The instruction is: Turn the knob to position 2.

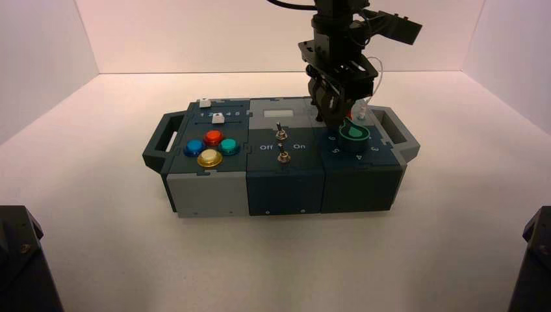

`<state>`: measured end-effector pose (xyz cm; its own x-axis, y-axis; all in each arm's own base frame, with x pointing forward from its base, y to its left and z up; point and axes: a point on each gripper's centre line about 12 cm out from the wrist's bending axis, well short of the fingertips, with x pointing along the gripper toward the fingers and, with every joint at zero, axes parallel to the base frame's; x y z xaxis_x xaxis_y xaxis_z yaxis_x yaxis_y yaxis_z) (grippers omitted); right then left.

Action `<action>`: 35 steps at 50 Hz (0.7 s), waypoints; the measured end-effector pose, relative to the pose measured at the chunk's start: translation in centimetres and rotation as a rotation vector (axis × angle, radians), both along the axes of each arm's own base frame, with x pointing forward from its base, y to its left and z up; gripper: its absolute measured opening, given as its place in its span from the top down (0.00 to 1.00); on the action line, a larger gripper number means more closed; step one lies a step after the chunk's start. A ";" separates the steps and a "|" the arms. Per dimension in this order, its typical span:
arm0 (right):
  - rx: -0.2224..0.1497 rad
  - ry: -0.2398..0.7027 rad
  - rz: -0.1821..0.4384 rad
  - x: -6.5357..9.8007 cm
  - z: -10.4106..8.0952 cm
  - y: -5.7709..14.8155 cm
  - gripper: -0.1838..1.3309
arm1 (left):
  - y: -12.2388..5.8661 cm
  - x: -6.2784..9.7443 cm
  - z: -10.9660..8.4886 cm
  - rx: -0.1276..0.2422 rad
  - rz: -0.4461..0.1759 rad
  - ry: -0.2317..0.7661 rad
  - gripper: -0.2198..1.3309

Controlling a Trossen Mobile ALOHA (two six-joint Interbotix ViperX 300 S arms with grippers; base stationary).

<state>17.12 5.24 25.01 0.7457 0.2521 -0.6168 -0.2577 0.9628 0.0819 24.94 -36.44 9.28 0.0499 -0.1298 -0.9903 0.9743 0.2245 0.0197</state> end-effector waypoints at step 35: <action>0.005 -0.021 -0.034 0.0 0.4 -0.6 0.97 | -1.2 0.8 0.4 0.002 -0.040 -0.005 0.97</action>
